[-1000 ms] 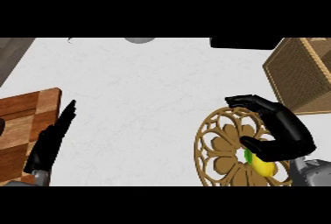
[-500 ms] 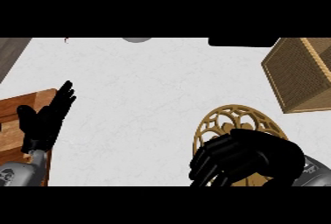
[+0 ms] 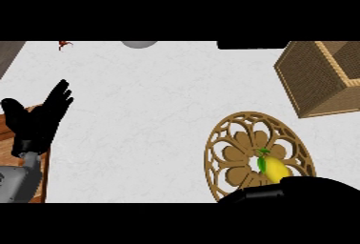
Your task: Pick the lemon from the placemat and place it in the basket
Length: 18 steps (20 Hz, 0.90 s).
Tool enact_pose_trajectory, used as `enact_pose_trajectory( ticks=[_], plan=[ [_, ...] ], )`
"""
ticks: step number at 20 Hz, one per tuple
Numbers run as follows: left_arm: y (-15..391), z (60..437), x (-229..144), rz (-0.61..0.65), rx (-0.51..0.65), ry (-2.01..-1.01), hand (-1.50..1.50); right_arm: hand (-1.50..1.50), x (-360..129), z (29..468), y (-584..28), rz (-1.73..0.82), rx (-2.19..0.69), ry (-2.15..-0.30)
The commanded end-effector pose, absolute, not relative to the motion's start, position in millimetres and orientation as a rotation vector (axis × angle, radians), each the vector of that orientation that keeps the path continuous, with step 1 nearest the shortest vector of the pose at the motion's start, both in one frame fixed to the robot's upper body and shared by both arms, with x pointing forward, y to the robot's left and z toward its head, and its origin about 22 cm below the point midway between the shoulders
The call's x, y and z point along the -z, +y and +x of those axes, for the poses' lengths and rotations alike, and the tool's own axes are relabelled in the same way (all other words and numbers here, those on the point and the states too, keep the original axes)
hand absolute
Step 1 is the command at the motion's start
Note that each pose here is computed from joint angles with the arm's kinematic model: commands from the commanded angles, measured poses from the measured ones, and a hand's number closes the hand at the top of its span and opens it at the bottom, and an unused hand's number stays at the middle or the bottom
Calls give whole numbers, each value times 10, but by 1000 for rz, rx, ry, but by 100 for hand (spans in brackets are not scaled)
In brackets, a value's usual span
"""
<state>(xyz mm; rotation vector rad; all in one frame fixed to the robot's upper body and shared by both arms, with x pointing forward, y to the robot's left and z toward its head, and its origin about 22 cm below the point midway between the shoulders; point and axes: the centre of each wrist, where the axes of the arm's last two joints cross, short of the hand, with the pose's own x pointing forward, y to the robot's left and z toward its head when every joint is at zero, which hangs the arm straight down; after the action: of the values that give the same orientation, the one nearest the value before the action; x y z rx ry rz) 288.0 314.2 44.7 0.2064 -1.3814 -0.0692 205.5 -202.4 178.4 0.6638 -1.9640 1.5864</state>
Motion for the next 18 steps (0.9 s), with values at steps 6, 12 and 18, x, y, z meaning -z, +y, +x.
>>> enact_pose_trajectory(
  ticks=[6, 12, 18],
  plan=[
    [3189, 2876, -359, 211, 67, -1370, 0, -150, -2778, 2086, -2258, -256, -1830, -1887],
    [3055, 2909, -472, 187, 91, -1377, 0, -150, -3192, 2348, -2375, -230, -2026, -1578],
    [3068, 2960, -442, 203, 67, -1379, 0, -150, -3416, 2576, -2622, -84, -2061, -1438]
  ],
)
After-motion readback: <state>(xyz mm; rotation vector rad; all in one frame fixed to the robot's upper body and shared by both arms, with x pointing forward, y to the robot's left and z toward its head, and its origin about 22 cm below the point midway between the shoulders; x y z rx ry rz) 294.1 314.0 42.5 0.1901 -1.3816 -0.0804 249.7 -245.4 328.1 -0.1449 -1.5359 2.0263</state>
